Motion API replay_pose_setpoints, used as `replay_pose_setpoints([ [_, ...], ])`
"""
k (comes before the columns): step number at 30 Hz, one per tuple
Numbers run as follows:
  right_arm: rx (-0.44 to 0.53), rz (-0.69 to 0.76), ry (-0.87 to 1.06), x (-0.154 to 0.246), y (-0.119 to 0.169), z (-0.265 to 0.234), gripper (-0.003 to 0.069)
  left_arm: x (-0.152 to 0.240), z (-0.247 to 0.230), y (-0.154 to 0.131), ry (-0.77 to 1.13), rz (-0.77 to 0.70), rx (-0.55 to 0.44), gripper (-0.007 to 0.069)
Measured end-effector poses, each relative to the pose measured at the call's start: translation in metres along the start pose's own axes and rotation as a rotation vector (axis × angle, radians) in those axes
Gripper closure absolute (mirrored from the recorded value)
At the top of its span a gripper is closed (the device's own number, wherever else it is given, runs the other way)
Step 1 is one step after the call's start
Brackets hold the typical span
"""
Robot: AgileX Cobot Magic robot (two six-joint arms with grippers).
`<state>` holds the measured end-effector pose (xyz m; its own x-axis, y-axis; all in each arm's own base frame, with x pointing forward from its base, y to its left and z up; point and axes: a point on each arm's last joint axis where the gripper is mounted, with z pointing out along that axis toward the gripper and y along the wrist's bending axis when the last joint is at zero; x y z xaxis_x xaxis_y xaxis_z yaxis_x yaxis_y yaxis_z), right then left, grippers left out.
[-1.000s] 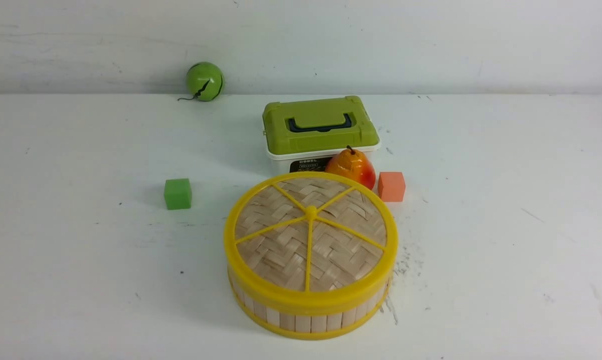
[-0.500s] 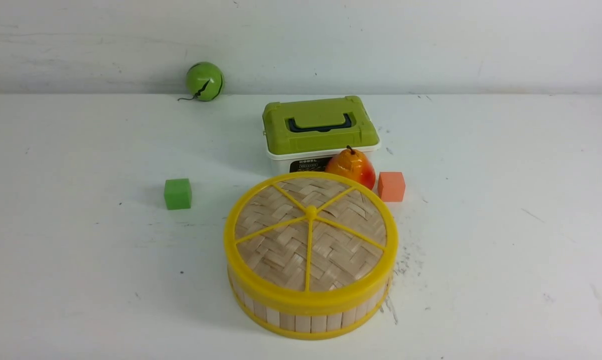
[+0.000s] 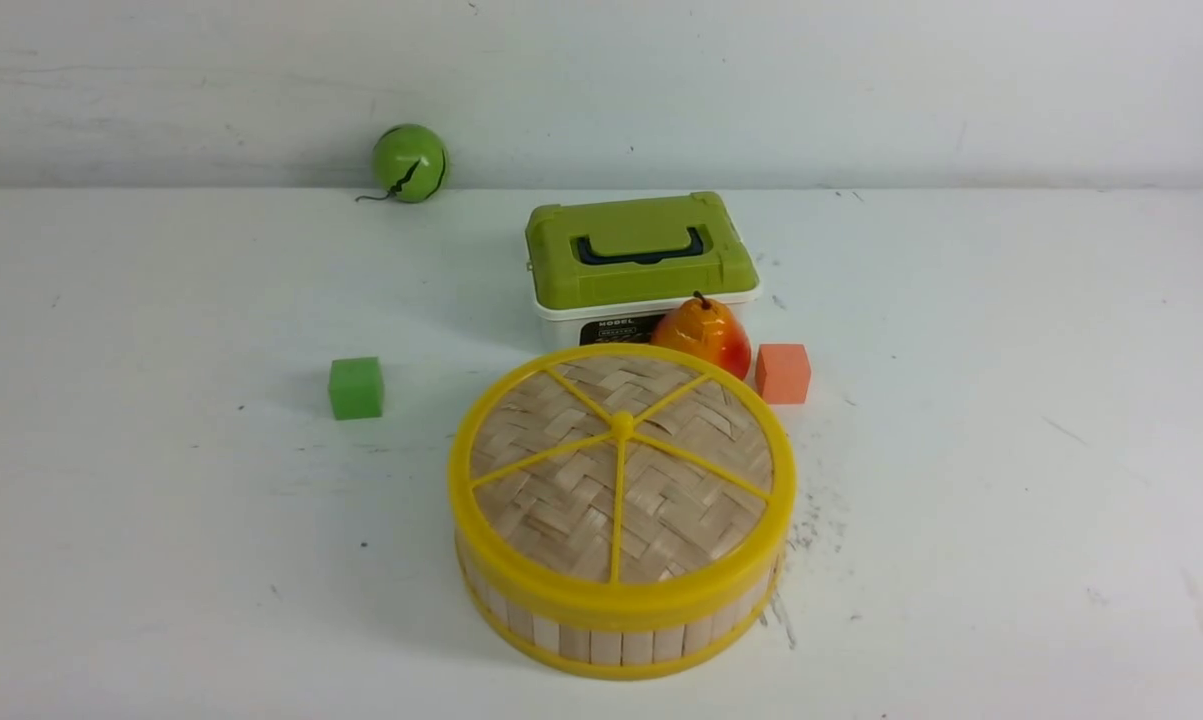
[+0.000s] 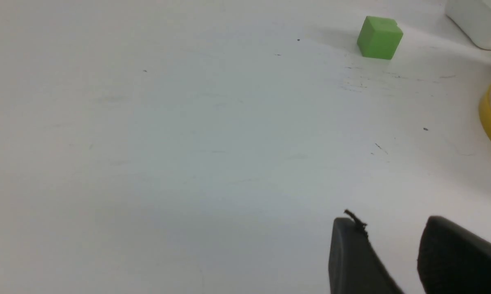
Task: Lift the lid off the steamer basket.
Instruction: Use the right arm to lift the lid of the steamer
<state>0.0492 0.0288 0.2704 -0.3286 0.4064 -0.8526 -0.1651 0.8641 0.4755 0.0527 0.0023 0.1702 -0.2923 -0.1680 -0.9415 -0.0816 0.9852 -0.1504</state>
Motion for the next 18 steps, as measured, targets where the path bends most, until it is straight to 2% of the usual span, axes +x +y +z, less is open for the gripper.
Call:
replay_pose_setpoints([
  [2, -0.014, -0.097, 0.059, -0.019, 0.012, 0.001, 0.0561, 0.000, 0.000, 0.000, 0.000, 0.000, 0.000, 0.0386],
  [4, -0.073, -0.287, 0.211, -0.066, 0.039, 0.008, 0.0561, 0.000, 0.000, 0.000, 0.000, 0.000, 0.000, 0.0386],
  [7, -0.142, -0.395, 0.389, -0.102, 0.054, 0.029, 0.0561, 0.000, 0.000, 0.000, 0.000, 0.000, 0.000, 0.0386],
  [13, -0.262, -0.496, 0.609, -0.134, 0.072, 0.086, 0.0561, 0.000, 0.000, 0.000, 0.000, 0.000, 0.000, 0.0386],
  [18, -0.285, -0.623, 0.743, -0.136, 0.095, 0.135, 0.0568, 0.000, 0.000, 0.000, 0.000, 0.000, 0.000, 0.0386],
])
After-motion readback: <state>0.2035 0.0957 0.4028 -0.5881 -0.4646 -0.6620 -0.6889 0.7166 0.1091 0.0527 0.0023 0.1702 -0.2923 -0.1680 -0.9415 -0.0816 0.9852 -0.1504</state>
